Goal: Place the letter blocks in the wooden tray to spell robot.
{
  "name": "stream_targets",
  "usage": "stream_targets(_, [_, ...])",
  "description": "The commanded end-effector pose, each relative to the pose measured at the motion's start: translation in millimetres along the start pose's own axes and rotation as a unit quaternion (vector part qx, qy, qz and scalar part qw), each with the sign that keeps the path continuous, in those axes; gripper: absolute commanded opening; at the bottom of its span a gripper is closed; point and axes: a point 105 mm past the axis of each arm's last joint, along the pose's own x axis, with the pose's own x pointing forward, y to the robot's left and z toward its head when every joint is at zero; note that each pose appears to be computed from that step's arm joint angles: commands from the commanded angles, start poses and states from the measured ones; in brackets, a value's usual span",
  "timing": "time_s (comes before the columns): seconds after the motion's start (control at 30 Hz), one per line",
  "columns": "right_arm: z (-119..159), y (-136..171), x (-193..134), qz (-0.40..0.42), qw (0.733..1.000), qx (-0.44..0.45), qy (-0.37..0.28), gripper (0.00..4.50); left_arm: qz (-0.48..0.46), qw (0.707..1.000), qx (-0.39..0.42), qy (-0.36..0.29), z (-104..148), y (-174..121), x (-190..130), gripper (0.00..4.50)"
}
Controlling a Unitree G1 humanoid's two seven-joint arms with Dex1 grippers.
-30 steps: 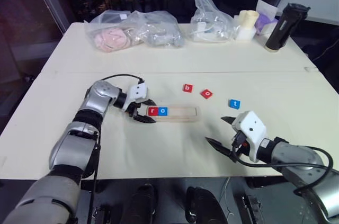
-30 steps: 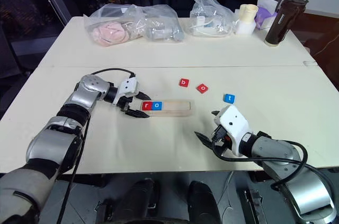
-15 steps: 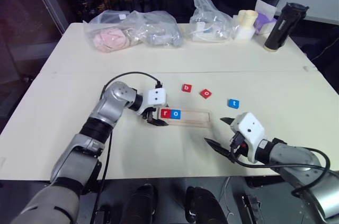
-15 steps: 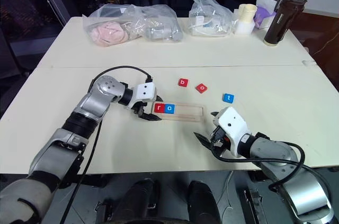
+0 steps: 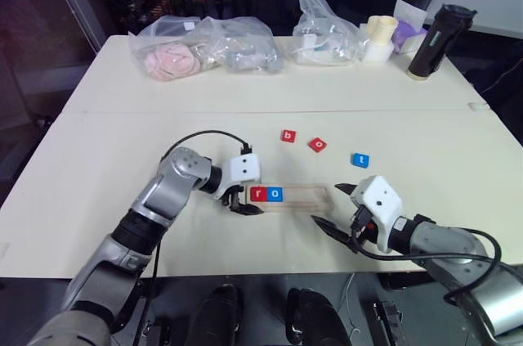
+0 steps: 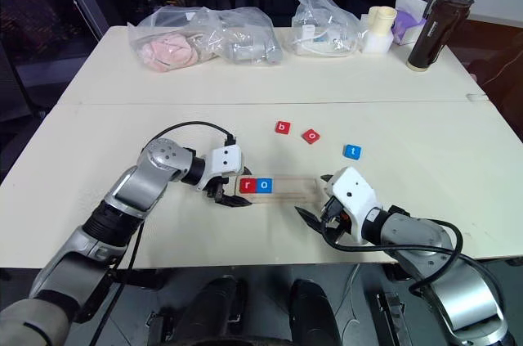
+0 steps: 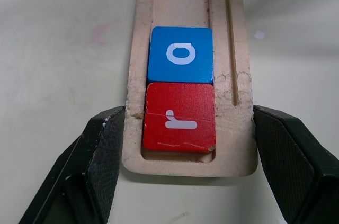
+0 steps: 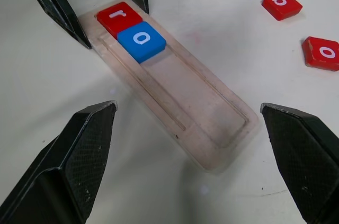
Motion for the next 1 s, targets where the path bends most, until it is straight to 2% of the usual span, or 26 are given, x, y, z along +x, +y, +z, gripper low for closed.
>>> stream_targets(0.03, [5.6, -0.7, -1.9, 0.001, 1.000, -0.013, -0.008, 4.50, -0.005, 1.000, 0.006, -0.011, 6.5, -8.9, 0.9, 3.13])
stream_targets(0.53, [6.7, -2.5, -2.8, 0.005, 1.000, -0.022, -0.003, 4.50, -0.004, 1.000, -0.018, -0.006, -3.8, -23.3, 6.8, 3.13])
stream_targets(0.9, [8.3, -2.9, -2.1, 0.002, 1.000, -0.021, -0.005, 4.50, 0.001, 1.000, -0.016, -0.007, -5.2, -23.4, 9.8, 3.13])
stream_targets(0.97, [8.6, -2.9, -1.9, 0.002, 1.000, -0.021, -0.005, 4.50, 0.002, 1.000, -0.011, -0.007, -5.4, -23.1, 10.0, 4.18])
stream_targets(1.0, [8.8, -2.8, -1.8, 0.002, 1.000, -0.021, -0.005, 4.50, 0.001, 1.000, -0.003, -0.006, -5.8, -23.6, 10.0, 4.48])
